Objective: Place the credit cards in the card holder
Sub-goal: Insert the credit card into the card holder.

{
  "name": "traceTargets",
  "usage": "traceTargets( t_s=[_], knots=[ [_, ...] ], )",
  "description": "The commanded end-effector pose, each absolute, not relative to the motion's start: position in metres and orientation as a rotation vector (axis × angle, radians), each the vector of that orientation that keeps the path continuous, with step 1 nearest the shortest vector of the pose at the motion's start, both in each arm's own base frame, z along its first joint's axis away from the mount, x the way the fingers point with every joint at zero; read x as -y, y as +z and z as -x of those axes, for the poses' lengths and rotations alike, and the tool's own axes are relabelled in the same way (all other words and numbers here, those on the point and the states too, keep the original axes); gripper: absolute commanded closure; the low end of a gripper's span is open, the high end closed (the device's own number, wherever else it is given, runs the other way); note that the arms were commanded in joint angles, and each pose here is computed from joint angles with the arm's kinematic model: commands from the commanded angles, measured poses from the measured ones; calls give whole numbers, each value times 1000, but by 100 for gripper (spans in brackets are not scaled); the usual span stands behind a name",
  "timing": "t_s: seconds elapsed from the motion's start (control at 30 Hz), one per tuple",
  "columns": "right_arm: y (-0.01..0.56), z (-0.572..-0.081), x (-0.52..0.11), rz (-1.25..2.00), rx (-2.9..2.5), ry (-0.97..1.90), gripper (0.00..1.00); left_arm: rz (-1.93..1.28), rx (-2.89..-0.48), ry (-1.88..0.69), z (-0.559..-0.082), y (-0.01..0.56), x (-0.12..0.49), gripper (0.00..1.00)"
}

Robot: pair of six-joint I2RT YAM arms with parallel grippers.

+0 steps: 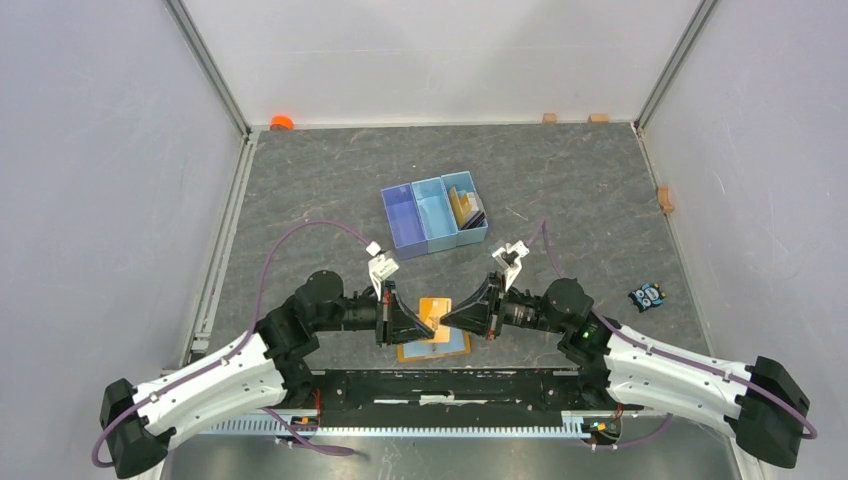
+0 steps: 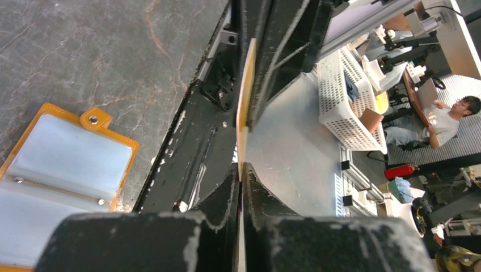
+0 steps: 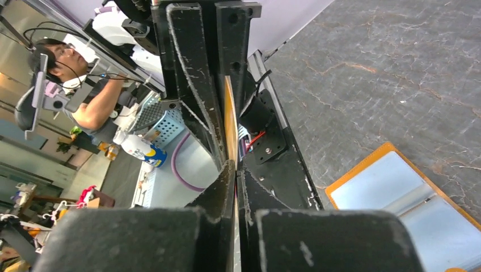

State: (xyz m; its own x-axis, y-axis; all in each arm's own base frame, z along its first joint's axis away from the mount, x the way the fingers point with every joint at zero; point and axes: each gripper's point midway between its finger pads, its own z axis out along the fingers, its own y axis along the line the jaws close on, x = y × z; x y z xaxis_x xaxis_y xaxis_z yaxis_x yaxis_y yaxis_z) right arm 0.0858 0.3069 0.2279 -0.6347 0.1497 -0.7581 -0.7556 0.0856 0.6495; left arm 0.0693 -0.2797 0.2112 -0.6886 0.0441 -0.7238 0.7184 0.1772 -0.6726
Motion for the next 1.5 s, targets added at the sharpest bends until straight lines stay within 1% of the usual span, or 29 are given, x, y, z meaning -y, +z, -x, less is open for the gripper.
traceTargets(
  t_s=[0.0, 0.07, 0.13, 0.17, 0.2, 0.3, 0.43, 0.5, 0.57, 0.67, 0.77, 0.93, 1.0, 1.13, 1.47],
  knots=[
    [227, -96, -308, 515, -1686, 1613, 100, -620, -1966, -1554, -75, 200, 282, 76],
    [200, -110, -303, 456, -1814, 1493, 100, -509, -2093, -1438, -87, 172, 273, 50],
    [177, -116, -298, 423, -1910, 1404, 100, -394, -2207, -1329, -95, 143, 262, 36],
    [167, -119, -295, 409, -1949, 1370, 100, -340, -2261, -1269, -99, 130, 256, 33],
    [159, -120, -293, 394, -1980, 1349, 100, -293, -2316, -1211, -101, 115, 250, 31],
    [139, -122, -289, 352, -2051, 1302, 100, -266, -2415, -1087, -101, 90, 237, 28],
    [115, -123, -287, 307, -2111, 1284, 100, -211, -2449, -952, -110, 73, 221, 22],
    [105, -122, -288, 291, -2130, 1294, 100, -175, -2462, -898, -114, 65, 213, 12],
    [97, -119, -291, 298, -2149, 1314, 100, -146, -2473, -875, -116, 58, 209, 8],
    [90, -116, -297, 306, -2166, 1352, 100, -120, -2473, -886, -118, 50, 207, 8],
    [90, -117, -302, 300, -2163, 1379, 100, -104, -2486, -906, -119, 41, 208, 13],
    [86, -121, -306, 274, -2169, 1393, 100, -120, -2493, -914, -120, 37, 212, 14],
    [85, -122, -308, 267, -2170, 1405, 100, -128, -2500, -894, -122, 34, 211, 17],
    [78, -122, -310, 260, -2191, 1410, 100, -129, -2529, -856, -122, 25, 207, 25],
    [64, -125, -311, 217, -2238, 1399, 100, -137, -2552, -806, -121, 15, 201, 35]
  ],
)
